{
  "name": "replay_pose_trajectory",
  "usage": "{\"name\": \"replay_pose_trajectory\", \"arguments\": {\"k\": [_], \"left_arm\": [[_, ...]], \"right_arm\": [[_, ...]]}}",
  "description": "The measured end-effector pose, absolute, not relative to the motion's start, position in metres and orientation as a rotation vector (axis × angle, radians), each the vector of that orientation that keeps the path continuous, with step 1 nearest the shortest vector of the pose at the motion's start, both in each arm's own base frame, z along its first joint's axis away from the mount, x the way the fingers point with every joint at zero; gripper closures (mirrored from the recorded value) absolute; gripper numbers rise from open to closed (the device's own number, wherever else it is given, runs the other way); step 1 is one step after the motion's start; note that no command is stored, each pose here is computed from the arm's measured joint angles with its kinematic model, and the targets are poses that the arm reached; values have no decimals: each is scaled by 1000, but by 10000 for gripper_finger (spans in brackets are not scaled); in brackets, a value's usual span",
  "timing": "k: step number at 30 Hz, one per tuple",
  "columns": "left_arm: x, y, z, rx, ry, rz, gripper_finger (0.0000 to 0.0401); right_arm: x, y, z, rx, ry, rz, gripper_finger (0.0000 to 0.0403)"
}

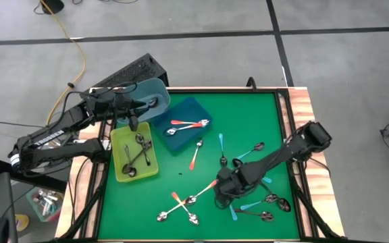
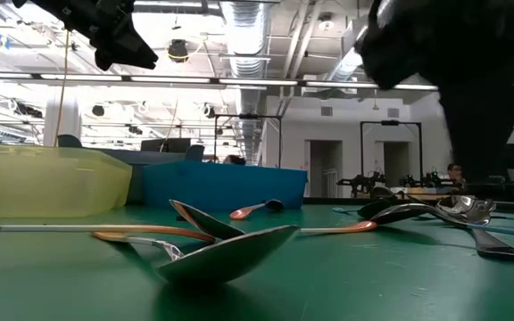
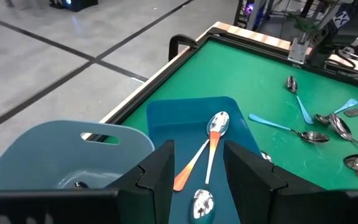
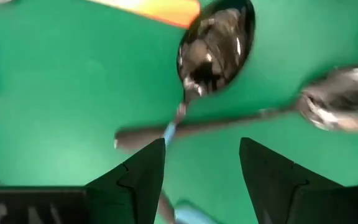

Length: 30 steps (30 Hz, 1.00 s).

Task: Sort silverware by color (type)
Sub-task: Put the blue spoon into the light blue bin

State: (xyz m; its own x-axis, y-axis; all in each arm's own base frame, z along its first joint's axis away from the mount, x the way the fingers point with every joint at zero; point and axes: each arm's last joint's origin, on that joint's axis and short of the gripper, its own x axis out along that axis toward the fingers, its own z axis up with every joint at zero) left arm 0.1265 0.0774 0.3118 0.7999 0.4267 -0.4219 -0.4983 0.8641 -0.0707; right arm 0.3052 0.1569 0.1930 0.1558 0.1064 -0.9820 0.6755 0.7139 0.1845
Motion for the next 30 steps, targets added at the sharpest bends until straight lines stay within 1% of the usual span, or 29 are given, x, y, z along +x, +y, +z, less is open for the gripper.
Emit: {"name": "replay_pose_trajectory", "arguments": {"k": [9,12,19,21,23,25,30], "left_arm": [[127,77,312,-172,410,497,279],[127,77,312,-173,410,497,279],[127,78,312,-172,403,498,279],[127,78,312,-172,403,498,279],[127,78,312,-173,405,498,279],[127,78,312,-173,405,499,279],[127,78,312,-175,404,500,279]], "right_arm": [[320,153,165,709,1411,-495,186],[323,153,159,689,1418,-479,186],[326,152,146,663,1439,-512,186],[326,152,144,648,1443,-507,193],[327,150,141,636,1448,-526,210],[326,150,141,630,1454,-533,240],[324,148,140,609,1470,-547,348]]}}
